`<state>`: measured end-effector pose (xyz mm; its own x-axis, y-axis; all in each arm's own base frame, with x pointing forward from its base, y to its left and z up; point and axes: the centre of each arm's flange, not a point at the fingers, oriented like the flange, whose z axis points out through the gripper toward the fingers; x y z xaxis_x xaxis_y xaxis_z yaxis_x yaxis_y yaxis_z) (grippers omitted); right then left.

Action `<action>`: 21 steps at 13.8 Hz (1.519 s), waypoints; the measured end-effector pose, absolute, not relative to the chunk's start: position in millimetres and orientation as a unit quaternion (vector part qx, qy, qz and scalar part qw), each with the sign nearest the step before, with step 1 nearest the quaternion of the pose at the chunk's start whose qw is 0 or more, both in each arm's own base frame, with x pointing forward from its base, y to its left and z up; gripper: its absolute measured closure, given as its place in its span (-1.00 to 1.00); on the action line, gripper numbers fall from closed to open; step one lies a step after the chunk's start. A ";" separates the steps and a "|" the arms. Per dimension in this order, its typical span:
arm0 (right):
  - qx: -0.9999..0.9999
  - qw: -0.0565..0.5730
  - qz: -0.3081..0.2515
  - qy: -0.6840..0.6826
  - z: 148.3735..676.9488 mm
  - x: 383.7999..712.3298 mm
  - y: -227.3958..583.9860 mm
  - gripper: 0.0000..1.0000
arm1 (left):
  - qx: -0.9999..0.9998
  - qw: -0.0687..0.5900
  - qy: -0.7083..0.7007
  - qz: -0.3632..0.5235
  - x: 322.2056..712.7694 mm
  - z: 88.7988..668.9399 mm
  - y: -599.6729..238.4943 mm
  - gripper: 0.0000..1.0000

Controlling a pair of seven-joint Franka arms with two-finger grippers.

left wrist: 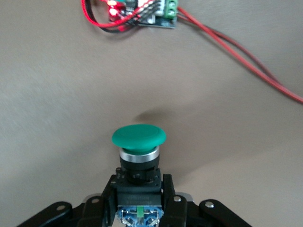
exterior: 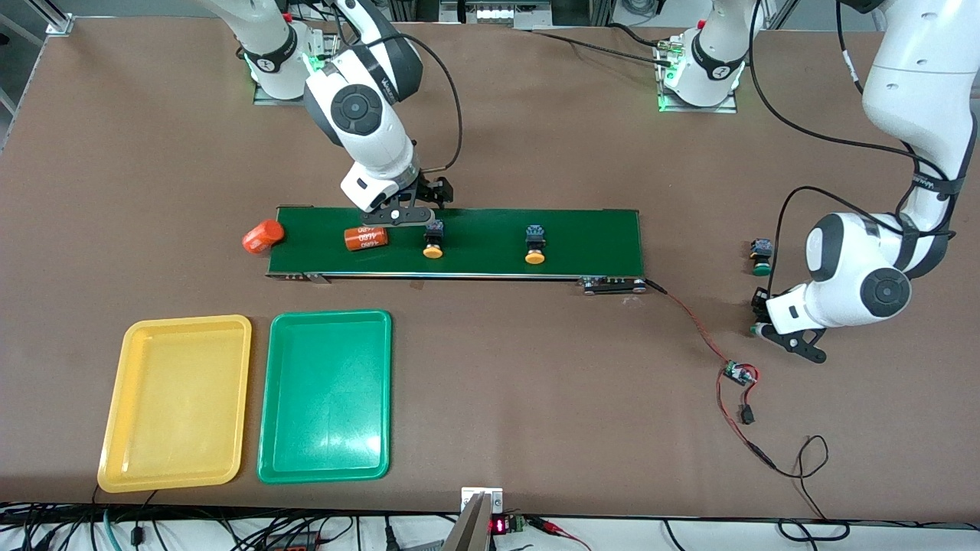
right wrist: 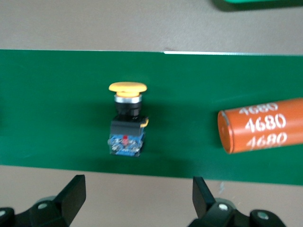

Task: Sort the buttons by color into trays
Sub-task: 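Lift the yellow button with the right gripper while the left gripper places green button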

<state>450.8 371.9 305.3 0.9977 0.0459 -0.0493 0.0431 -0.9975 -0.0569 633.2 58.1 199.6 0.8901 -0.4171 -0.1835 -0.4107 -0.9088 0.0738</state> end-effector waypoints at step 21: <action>-0.996 0.040 -0.028 0.076 277.0 522.6 336.4 0.17 | 0.975 0.081 0.009 -0.207 531.3 251.6 -277.5 -0.26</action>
